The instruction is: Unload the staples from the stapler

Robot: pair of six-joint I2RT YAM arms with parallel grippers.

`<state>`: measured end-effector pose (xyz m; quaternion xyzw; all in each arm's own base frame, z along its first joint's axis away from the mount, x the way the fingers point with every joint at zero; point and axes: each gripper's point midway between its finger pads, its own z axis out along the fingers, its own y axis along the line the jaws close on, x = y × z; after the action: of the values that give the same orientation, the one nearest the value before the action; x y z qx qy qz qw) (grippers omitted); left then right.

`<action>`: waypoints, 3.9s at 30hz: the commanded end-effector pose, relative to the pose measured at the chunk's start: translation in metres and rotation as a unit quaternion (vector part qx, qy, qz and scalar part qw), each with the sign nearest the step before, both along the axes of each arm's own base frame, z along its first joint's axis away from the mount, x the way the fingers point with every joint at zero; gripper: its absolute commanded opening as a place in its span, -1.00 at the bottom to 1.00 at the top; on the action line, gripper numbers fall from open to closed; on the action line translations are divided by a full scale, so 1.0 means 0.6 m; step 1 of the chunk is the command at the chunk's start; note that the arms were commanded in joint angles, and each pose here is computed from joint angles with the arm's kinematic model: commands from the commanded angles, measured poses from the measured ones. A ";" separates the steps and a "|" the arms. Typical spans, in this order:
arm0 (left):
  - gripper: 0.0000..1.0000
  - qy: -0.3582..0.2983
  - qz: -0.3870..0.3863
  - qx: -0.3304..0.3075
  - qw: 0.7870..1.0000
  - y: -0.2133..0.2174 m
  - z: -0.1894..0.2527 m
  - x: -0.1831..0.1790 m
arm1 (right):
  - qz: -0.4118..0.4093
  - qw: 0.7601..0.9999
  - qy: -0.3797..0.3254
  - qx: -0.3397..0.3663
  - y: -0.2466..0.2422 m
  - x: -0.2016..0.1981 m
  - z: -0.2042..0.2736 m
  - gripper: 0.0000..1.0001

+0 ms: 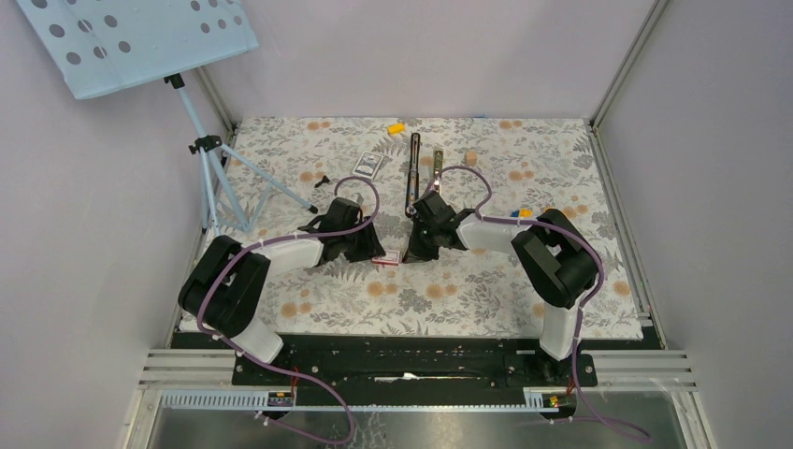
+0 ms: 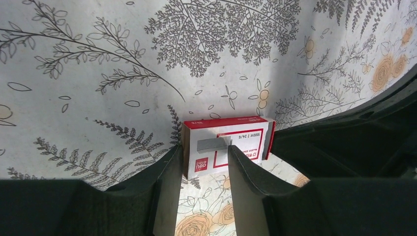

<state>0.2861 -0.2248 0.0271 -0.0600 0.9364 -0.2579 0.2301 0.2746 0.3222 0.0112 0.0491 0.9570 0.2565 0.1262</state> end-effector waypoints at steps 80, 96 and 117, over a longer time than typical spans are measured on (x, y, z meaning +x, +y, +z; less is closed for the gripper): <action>0.97 -0.212 0.198 0.100 0.952 0.244 0.254 0.092 | -0.248 0.902 -0.350 0.041 -0.448 0.107 0.315 0.99; 0.97 -0.233 0.182 0.074 0.953 0.236 0.271 0.109 | -0.249 0.894 -0.365 0.068 -0.439 0.117 0.312 0.99; 0.98 -0.218 0.167 0.064 0.960 0.238 0.253 0.118 | -0.244 0.907 -0.338 0.057 -0.439 0.139 0.286 0.99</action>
<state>0.3476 -0.0793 0.1693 -0.1550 0.8665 -0.1447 0.4519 0.3432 0.0595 0.1563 0.2141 0.8163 0.2684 0.4645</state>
